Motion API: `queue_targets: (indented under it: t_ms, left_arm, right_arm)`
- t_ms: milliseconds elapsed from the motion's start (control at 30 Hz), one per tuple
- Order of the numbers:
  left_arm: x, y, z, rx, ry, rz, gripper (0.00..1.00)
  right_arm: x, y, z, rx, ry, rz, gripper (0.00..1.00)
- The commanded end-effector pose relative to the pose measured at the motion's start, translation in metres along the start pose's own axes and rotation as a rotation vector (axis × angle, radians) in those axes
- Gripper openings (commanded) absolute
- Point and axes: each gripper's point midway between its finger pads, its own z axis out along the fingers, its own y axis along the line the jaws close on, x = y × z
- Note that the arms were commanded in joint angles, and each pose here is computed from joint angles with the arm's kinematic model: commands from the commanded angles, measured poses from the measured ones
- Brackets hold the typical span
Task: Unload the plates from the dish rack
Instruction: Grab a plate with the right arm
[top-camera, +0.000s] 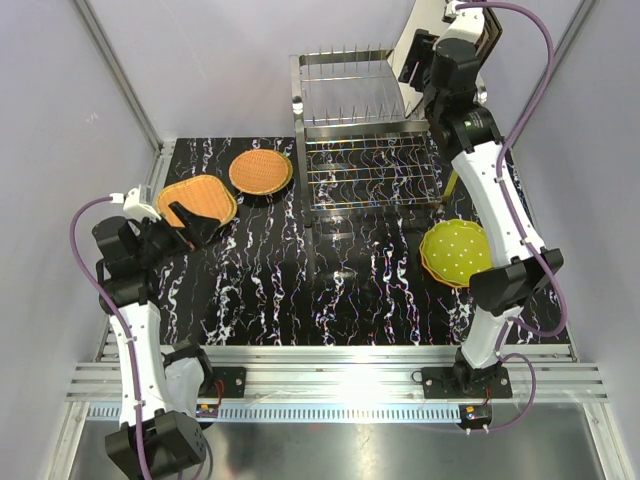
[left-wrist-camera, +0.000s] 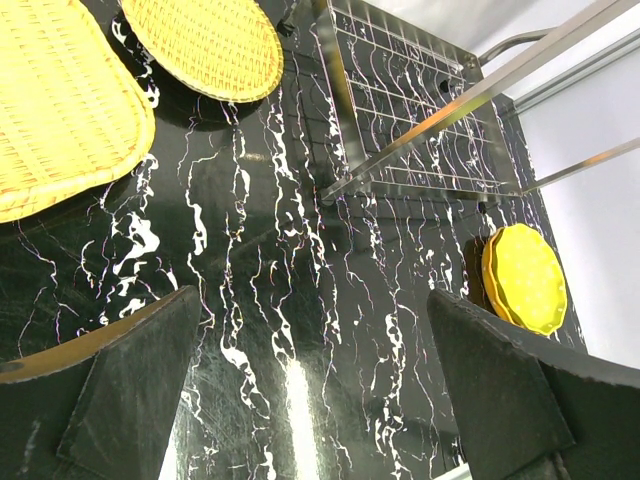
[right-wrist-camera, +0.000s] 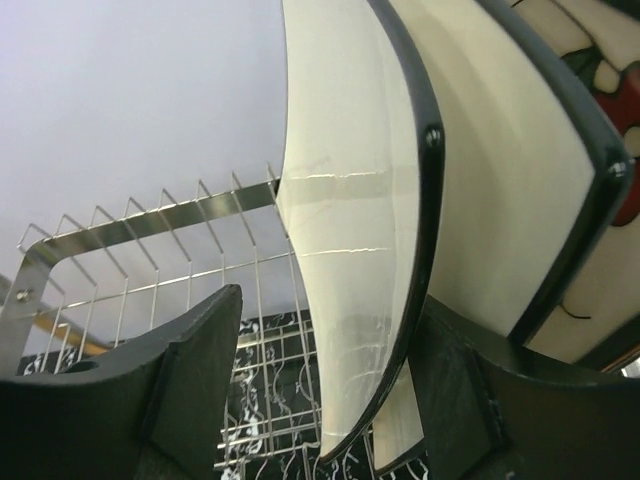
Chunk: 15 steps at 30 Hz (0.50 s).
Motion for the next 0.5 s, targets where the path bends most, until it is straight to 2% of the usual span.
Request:
queue_targets:
  t_ms: [0,300,467]
  left_arm:
    - [-0.023,-0.012,-0.002,0.029,-0.058,0.035,0.99]
    - [-0.026,-0.011,0.000,0.026,-0.059,0.026,0.99]
    - [-0.026,-0.012,-0.001,0.022,-0.056,0.028,0.99]
  right_arm:
    - [-0.006,-0.016,0.015,0.093,-0.082,-0.024,0.71]
    - [0.016,-0.023,0.026,0.137,-0.066,-0.056,0.65]
    - [0.020,-0.023,0.027,0.124,-0.080,-0.072,0.58]
